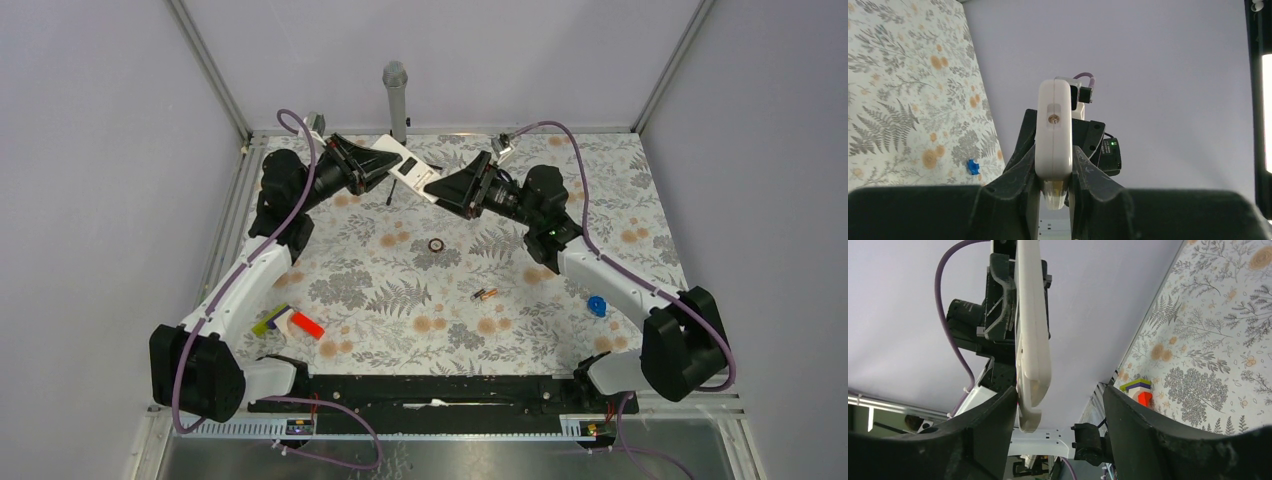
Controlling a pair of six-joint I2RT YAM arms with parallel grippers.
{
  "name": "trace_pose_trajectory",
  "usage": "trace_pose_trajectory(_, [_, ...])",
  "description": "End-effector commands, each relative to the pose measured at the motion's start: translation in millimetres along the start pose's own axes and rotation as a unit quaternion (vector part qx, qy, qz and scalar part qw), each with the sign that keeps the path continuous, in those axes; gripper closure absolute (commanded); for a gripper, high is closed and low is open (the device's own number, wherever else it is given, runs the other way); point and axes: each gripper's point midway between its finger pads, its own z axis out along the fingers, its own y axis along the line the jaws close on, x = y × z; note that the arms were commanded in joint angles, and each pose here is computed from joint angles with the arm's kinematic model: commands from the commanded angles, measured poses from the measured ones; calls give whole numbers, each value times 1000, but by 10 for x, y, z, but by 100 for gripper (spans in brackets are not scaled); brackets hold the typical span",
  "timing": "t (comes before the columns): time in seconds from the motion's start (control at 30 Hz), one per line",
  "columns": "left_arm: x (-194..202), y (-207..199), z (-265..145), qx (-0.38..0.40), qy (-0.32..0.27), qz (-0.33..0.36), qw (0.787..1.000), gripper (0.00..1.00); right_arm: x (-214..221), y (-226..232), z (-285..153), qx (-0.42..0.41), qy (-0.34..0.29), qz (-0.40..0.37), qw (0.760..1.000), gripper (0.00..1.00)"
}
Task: Load the batteries into the remote control
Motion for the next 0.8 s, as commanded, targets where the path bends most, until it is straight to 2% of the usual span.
trace_pose_trajectory(0.0, [-44,-341,-31,48,-11,62,997,100,-157,-152,65,28,-26,25,999,33])
trace_pose_trajectory(0.1, [-75,-170,-10,19,-20,75,997,100,-162,-158,63,28,-28,29,999,45])
trace_pose_trajectory(0.23, [-112,15,-15,-15,-33,108,993,100,-157,-198,45,34,-27,47,998,53])
trace_pose_trajectory(0.4, [-120,144,-3,-37,-38,142,988,100,-148,-225,46,44,-18,62,997,68])
trace_pose_trajectory(0.5, [-129,186,2,-44,-41,156,986,100,-152,-238,46,46,-18,66,997,82])
trace_pose_trajectory(0.63, [-194,291,-17,-71,-57,180,979,100,-146,-215,44,44,-11,72,996,87])
trace_pose_trajectory(0.77, [-220,332,-26,-83,-61,199,975,100,-138,-200,37,41,-7,72,997,96])
